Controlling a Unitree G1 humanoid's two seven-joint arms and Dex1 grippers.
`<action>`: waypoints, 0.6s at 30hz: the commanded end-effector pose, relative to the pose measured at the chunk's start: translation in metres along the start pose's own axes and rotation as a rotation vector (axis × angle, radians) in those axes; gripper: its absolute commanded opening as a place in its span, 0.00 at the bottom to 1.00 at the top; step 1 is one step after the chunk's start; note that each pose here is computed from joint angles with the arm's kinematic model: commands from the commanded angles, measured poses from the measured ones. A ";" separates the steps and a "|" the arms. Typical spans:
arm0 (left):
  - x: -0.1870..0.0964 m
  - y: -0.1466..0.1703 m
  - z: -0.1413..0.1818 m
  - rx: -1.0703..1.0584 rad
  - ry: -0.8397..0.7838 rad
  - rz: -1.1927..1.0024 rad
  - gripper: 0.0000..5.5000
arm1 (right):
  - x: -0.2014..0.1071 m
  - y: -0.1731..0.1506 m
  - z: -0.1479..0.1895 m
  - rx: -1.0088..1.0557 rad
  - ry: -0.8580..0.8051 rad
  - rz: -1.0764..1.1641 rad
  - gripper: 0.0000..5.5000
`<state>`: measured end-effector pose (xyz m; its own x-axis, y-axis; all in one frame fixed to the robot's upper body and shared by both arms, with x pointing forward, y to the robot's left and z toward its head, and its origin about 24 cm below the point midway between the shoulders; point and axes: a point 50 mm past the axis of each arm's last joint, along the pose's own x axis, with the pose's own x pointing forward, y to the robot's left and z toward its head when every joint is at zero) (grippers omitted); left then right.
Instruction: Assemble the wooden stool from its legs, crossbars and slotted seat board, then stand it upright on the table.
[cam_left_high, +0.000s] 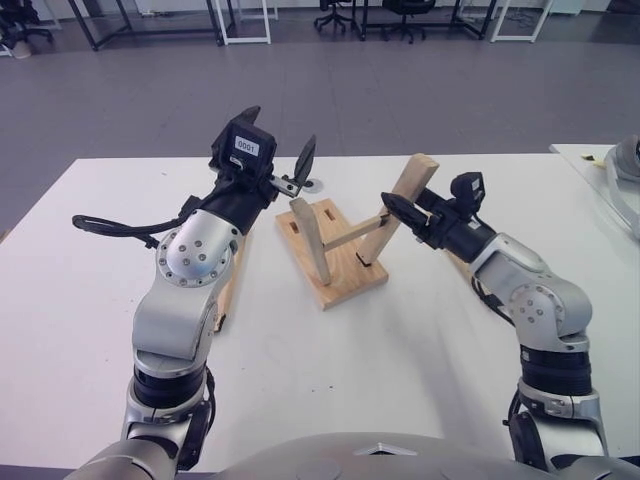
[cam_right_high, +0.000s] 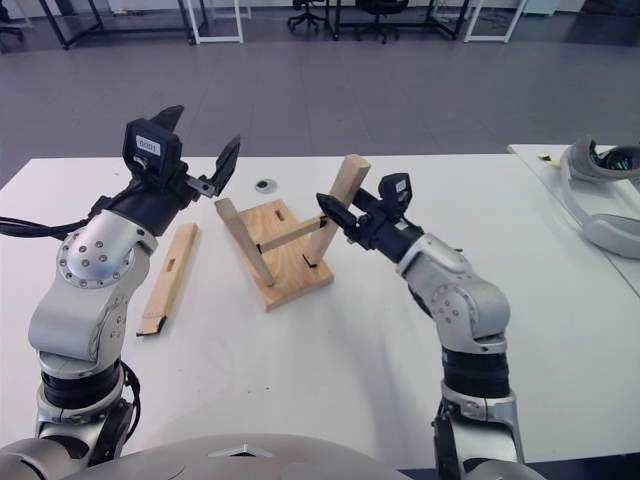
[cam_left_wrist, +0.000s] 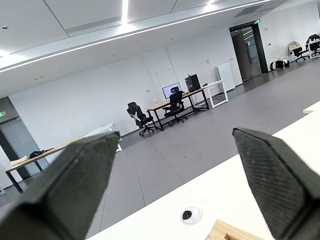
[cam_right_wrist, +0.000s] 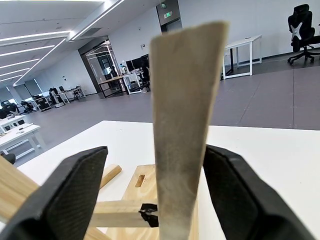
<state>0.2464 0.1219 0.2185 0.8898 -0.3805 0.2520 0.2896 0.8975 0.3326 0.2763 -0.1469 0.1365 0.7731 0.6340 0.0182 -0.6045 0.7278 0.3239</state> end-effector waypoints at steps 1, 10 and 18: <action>-0.002 -0.006 -0.010 -0.025 0.037 -0.020 0.76 | 0.018 0.013 -0.015 -0.071 0.049 -0.075 0.62; -0.007 -0.013 -0.037 0.045 0.110 -0.037 0.76 | 0.009 0.018 -0.037 -0.421 0.199 -0.061 0.62; -0.002 -0.008 -0.054 0.057 0.102 0.021 0.76 | 0.008 0.029 -0.038 -0.480 0.169 0.025 0.62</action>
<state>0.2538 0.1243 0.1931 0.8884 -0.3495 0.2975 0.2221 0.8946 0.3877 0.2680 -0.1235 0.1195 0.8028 0.5881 -0.0982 -0.5962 0.7893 -0.1467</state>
